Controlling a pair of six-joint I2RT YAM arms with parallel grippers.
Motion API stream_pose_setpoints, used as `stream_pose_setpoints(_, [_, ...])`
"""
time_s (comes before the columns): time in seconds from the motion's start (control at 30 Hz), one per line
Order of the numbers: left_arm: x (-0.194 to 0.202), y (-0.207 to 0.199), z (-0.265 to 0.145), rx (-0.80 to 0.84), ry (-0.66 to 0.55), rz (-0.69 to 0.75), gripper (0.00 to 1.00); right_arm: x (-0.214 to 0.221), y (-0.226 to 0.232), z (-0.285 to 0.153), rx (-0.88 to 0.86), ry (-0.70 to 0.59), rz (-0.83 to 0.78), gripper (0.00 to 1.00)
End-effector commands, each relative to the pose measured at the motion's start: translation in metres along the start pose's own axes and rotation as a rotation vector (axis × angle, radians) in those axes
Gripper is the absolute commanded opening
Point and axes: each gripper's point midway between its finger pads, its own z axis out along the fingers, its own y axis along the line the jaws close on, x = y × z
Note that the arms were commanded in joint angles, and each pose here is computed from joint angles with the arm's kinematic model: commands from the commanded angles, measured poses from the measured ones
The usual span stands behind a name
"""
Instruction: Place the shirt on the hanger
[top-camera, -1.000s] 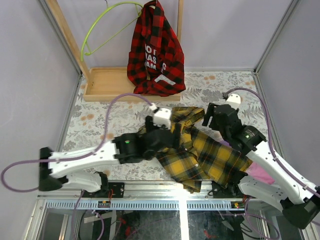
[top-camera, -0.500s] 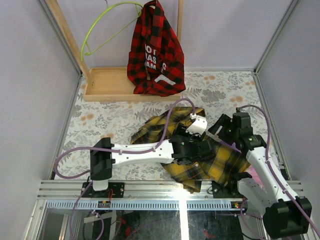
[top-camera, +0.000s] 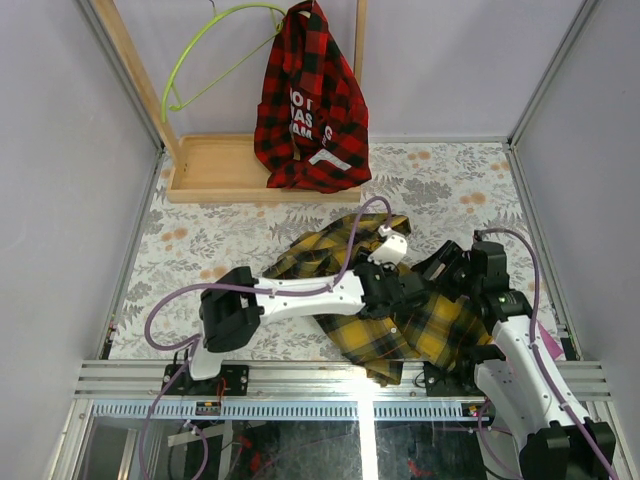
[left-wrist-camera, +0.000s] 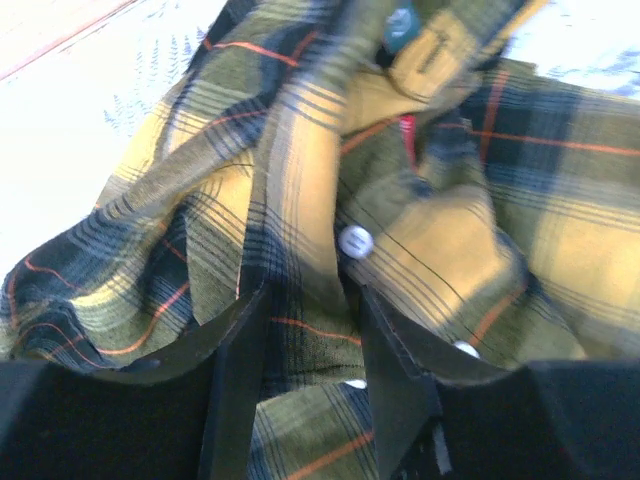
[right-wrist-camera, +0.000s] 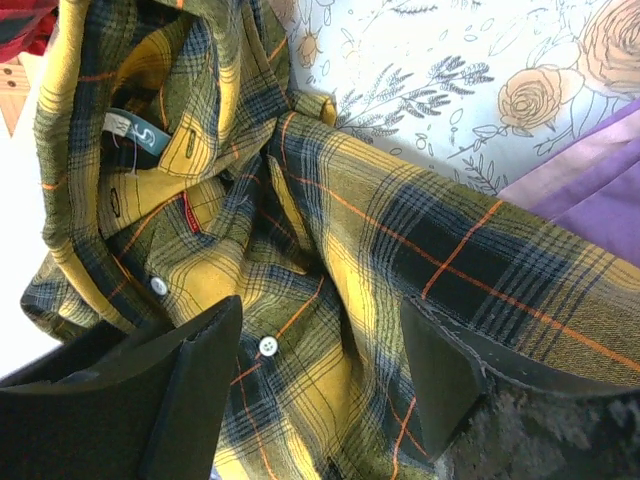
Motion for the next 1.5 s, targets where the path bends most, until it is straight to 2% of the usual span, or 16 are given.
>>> stream_pose_setpoints(0.0, [0.004,0.031,0.031,-0.101,0.028,-0.017,0.33,0.004,0.017,-0.003,-0.093,0.023,0.024,0.71])
stream_pose_setpoints(0.17, [0.009,0.058,0.043,-0.123,0.049,-0.031,0.01,-0.001,0.017,-0.005,-0.081,0.011,-0.010,0.71])
stream_pose_setpoints(0.2, [0.008,0.065,0.042,-0.131,0.043,-0.038,0.00,-0.004,0.019,-0.007,-0.079,0.001,-0.027,0.71])
stream_pose_setpoints(0.37, [-0.011,0.106,0.029,-0.159,-0.006,-0.072,0.00,-0.018,0.029,-0.014,-0.103,-0.050,-0.128,0.71])
stream_pose_setpoints(0.53, [-0.024,0.154,0.023,-0.192,-0.021,-0.110,0.00,-0.031,0.052,-0.022,-0.200,-0.101,-0.224,0.73])
stream_pose_setpoints(0.7, [-0.033,0.181,0.027,-0.060,-0.028,-0.188,0.00,-0.035,0.071,-0.025,-0.284,-0.116,-0.267,0.74])
stream_pose_setpoints(0.8, [-0.034,0.190,0.029,0.047,-0.033,-0.199,0.00,-0.027,0.086,-0.025,-0.411,-0.098,-0.259,0.74])
stream_pose_setpoints(0.93, [-0.031,0.209,0.030,0.051,-0.030,-0.209,0.00,-0.017,0.092,-0.019,-0.522,-0.083,-0.223,0.76])
stream_pose_setpoints(1.07, [-0.028,0.208,0.031,0.123,-0.013,-0.216,0.00,-0.004,0.091,-0.014,-0.528,0.031,-0.303,0.78])
stream_pose_setpoints(1.27, [-0.026,0.188,0.031,0.264,0.013,-0.232,0.00,-0.012,0.098,-0.022,-0.538,-0.021,-0.405,0.81])
stream_pose_setpoints(1.47, [-0.041,0.189,0.018,0.315,-0.043,-0.270,0.00,-0.028,0.115,-0.030,-0.482,-0.077,-0.577,0.83])
